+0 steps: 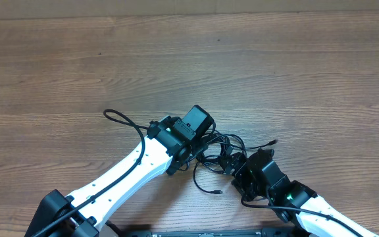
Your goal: Untangle cables
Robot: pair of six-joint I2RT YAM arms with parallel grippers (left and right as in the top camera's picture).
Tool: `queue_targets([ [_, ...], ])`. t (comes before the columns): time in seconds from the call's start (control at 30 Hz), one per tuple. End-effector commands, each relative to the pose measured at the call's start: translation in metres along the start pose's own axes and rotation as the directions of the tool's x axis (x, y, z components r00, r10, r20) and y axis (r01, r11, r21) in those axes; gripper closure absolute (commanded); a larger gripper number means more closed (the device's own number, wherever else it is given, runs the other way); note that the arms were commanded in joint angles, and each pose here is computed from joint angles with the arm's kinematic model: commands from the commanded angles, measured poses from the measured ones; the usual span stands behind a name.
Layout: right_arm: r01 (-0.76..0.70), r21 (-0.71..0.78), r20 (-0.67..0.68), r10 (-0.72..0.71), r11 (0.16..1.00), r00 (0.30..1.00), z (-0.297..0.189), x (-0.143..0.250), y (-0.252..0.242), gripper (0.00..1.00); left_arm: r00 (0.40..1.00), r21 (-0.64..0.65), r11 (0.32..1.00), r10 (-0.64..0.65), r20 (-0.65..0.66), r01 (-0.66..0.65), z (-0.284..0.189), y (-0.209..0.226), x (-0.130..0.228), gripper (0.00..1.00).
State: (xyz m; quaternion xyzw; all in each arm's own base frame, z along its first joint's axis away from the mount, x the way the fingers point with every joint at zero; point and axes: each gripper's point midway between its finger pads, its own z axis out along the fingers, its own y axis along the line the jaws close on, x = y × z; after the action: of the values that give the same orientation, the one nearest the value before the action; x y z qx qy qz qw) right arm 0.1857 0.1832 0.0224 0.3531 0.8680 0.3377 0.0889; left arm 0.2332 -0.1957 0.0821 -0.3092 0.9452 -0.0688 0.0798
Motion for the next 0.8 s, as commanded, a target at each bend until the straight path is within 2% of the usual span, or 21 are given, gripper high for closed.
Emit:
queue_targets([
  [0.0,0.093,0.005,0.011,-0.093,0.996,0.996,0.002,-0.002,-0.005,0.20,0.997,-0.002,0.998,-0.063,0.033,0.063,-0.001,-0.001,-0.006,0.34],
  [0.03,0.093,0.003,0.012,-0.093,0.996,0.996,0.002,-0.002,-0.004,0.23,0.996,0.000,0.996,-0.086,0.033,0.086,-0.001,-0.002,-0.006,0.41],
  [0.07,0.094,0.002,0.012,-0.094,0.996,0.996,0.002,-0.002,-0.004,0.23,0.995,0.002,0.995,-0.097,0.034,0.097,-0.001,-0.002,-0.006,0.43],
  [0.2,0.095,-0.006,0.015,-0.095,0.995,0.995,0.002,-0.003,-0.002,0.23,0.992,0.017,0.993,-0.121,0.033,0.121,0.001,-0.007,-0.006,0.42],
  [0.27,0.096,-0.010,0.031,-0.096,0.995,0.995,0.002,-0.005,-0.001,0.24,0.992,0.032,0.992,-0.123,0.032,0.122,0.005,-0.013,-0.007,0.37],
  [0.4,0.070,-0.017,0.033,-0.069,0.997,0.997,0.002,-0.006,0.001,0.24,0.993,0.034,0.993,-0.116,0.006,0.116,0.019,-0.021,-0.001,0.20],
  [0.47,0.052,-0.017,0.032,-0.051,0.999,0.998,0.002,-0.006,0.001,0.24,0.993,0.016,0.993,-0.113,-0.033,0.113,0.030,-0.022,0.006,0.20],
  [0.53,0.051,-0.013,0.034,-0.051,0.999,0.998,0.002,-0.006,0.000,0.24,0.993,-0.018,0.994,-0.112,-0.045,0.111,0.041,-0.019,0.009,0.31],
  [0.63,0.051,-0.013,0.033,-0.051,0.999,0.998,0.002,-0.006,0.000,0.23,0.992,-0.048,0.993,-0.111,-0.052,0.109,0.060,-0.019,0.011,0.42],
  [0.77,0.051,-0.012,0.045,-0.050,0.999,0.998,0.002,-0.008,0.000,0.23,0.989,-0.059,0.993,-0.107,-0.098,0.101,0.085,-0.024,0.020,0.46],
])
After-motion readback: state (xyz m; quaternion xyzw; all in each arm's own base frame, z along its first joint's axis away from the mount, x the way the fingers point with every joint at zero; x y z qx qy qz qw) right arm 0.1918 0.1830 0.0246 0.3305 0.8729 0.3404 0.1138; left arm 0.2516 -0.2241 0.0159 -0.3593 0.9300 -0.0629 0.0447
